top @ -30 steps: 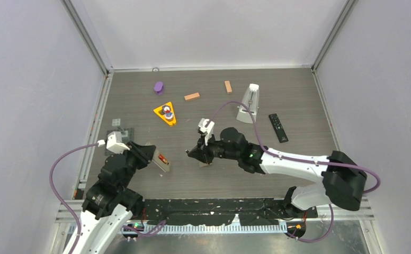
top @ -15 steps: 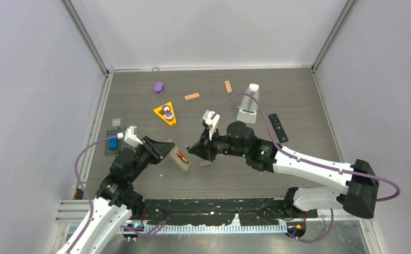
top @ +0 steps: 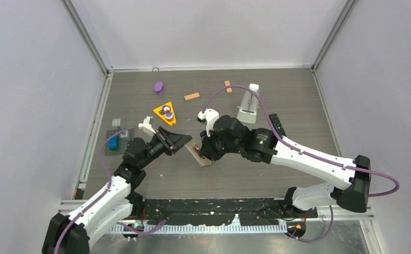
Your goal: Load the batteries into the remote control
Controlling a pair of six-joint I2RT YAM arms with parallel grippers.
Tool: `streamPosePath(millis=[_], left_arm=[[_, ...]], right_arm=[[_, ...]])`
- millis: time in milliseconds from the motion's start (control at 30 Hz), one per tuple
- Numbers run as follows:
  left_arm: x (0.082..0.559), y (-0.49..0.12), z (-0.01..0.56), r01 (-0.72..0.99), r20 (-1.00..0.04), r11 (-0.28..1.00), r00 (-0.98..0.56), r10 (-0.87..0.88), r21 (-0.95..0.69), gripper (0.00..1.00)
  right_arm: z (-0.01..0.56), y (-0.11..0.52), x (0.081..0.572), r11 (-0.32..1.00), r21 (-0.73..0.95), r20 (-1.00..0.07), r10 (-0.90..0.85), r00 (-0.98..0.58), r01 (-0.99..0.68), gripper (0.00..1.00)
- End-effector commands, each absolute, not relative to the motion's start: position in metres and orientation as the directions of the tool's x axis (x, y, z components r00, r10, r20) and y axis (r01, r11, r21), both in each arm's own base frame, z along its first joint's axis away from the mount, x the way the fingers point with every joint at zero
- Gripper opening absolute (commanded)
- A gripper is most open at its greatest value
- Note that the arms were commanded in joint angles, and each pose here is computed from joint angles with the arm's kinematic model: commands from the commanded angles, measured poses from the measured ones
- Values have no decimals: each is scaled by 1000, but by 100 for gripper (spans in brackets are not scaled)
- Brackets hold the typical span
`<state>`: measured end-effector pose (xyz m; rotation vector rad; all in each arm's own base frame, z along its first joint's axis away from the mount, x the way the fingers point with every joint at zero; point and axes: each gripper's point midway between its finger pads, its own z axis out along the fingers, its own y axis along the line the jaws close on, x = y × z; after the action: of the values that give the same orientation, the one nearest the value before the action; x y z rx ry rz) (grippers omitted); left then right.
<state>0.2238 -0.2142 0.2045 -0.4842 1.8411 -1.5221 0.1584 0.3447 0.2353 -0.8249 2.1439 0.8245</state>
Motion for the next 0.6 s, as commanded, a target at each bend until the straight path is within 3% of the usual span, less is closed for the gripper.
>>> streamPosePath(millis=[0,300,567], left_arm=[[216,-231,270,332,-298,64,-725,-621,-941,0],[222,-240,292,352,-262,-31,-751,-606,-936,0],[221,-238,300,363,-261,-41,-740,-620,-931,0]], right_arm=[[251,329,164,657,251,-768,-311,-559,-711,5],[254,321,169,689,181,-729,-385,-566,-702,6],[262,326,174,695,158,-722,-403,-562,-701,7]])
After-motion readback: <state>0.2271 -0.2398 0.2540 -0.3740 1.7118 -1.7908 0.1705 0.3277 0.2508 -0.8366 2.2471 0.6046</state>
